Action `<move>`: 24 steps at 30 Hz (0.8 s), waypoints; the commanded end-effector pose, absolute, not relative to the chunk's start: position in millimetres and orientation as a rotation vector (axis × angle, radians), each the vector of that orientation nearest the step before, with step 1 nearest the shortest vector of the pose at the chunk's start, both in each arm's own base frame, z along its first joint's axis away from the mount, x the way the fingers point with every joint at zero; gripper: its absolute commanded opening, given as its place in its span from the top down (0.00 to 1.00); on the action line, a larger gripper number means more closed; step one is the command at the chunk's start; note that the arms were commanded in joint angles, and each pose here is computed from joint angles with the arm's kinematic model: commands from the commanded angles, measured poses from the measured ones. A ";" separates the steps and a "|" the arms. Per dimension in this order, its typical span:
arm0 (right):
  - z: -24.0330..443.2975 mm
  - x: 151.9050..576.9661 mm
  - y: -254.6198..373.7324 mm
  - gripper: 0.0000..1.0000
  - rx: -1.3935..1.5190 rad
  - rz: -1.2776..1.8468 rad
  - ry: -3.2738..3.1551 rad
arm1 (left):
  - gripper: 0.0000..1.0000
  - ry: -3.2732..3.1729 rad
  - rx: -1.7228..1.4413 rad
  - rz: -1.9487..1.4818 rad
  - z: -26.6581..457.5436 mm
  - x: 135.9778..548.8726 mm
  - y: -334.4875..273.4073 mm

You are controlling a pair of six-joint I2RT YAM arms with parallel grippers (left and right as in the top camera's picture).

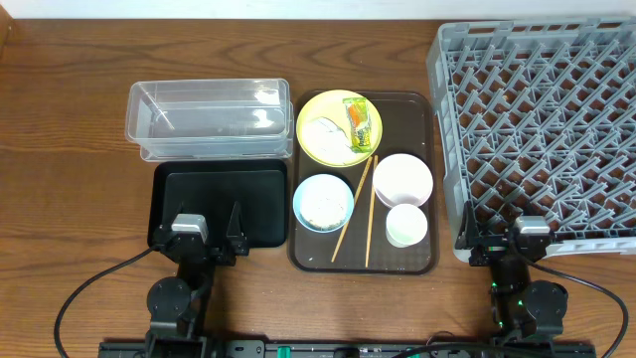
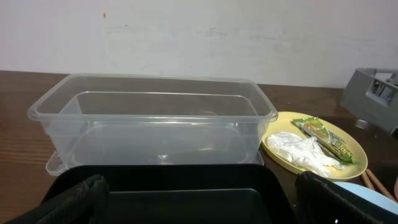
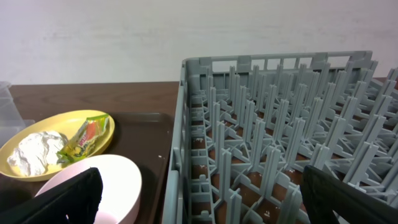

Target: Sort waste into correct bins and load items into the dishwasher rack

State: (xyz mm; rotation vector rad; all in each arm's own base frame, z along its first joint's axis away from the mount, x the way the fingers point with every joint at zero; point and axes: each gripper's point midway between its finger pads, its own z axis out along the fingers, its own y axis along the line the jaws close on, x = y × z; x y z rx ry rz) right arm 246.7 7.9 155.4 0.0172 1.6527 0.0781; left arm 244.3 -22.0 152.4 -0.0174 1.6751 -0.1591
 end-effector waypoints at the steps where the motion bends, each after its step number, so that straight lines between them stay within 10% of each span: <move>1: 154.3 246.5 11.0 0.01 0.000 0.081 1.657 | 0.02 1.723 -0.007 -0.149 137.9 243.2 -21.8; 24: 154.5 246.5 10.9 0.01 0.001 0.080 1.655 | 0.02 1.722 -0.013 -0.143 137.9 243.3 -20.5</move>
